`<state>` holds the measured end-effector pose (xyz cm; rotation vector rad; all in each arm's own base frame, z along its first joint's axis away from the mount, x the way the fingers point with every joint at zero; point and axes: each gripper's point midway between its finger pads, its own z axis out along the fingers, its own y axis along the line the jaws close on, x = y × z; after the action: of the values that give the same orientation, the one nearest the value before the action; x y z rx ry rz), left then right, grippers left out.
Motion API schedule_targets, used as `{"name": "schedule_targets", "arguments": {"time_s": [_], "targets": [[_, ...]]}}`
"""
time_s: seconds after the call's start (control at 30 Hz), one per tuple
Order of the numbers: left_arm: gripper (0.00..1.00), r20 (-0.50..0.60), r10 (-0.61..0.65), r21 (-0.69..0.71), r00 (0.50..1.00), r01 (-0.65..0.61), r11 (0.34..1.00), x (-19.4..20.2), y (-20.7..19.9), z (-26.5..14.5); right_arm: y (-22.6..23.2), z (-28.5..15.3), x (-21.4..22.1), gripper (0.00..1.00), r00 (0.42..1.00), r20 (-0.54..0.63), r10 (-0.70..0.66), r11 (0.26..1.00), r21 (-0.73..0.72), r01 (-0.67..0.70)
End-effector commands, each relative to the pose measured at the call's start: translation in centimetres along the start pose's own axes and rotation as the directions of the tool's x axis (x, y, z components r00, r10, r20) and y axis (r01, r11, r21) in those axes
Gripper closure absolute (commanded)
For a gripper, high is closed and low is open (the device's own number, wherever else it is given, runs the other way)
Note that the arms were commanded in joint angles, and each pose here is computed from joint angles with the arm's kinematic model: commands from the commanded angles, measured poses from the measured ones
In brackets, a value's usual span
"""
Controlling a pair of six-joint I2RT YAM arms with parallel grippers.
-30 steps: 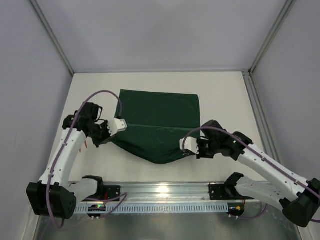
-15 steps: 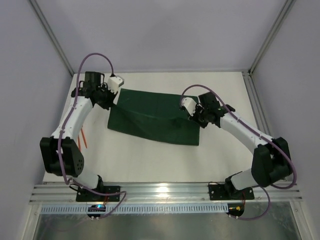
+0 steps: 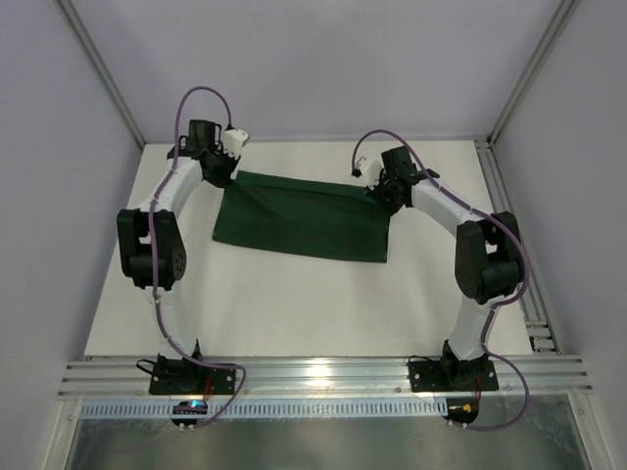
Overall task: Fold the napkin into a case and place the utensils inside
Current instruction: Fold and flatten the napkin at the center of the board.
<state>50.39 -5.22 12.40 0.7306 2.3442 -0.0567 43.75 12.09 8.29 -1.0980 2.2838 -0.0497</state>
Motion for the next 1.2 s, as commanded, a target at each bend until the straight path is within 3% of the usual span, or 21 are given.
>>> {"name": "schedule_targets", "arguments": {"time_s": [0.0,0.53,1.03,1.17], "targets": [[1.0,0.075,0.0,-0.057,0.997,0.004,0.998,-2.9,1.8,-0.2,-2.0,-0.3,-2.7,0.96,0.998,0.064,0.027,0.999,0.043,-0.03],[1.0,0.044,0.014,-0.047,0.999,-0.012,0.999,-2.4,1.7,3.3,-4.2,2.0,-2.0,0.96,0.997,-0.021,0.077,0.992,0.101,-0.074],[1.0,0.022,0.001,-0.06,1.0,0.001,0.998,-1.9,2.1,6.0,-5.3,4.2,-2.5,0.96,0.99,0.009,0.138,0.984,0.109,-0.138],[0.98,0.021,0.004,-0.061,1.0,-0.003,0.998,-2.0,2.0,6.5,-5.6,4.6,-2.8,0.87,0.989,0.023,0.146,0.982,0.117,-0.148]]}}
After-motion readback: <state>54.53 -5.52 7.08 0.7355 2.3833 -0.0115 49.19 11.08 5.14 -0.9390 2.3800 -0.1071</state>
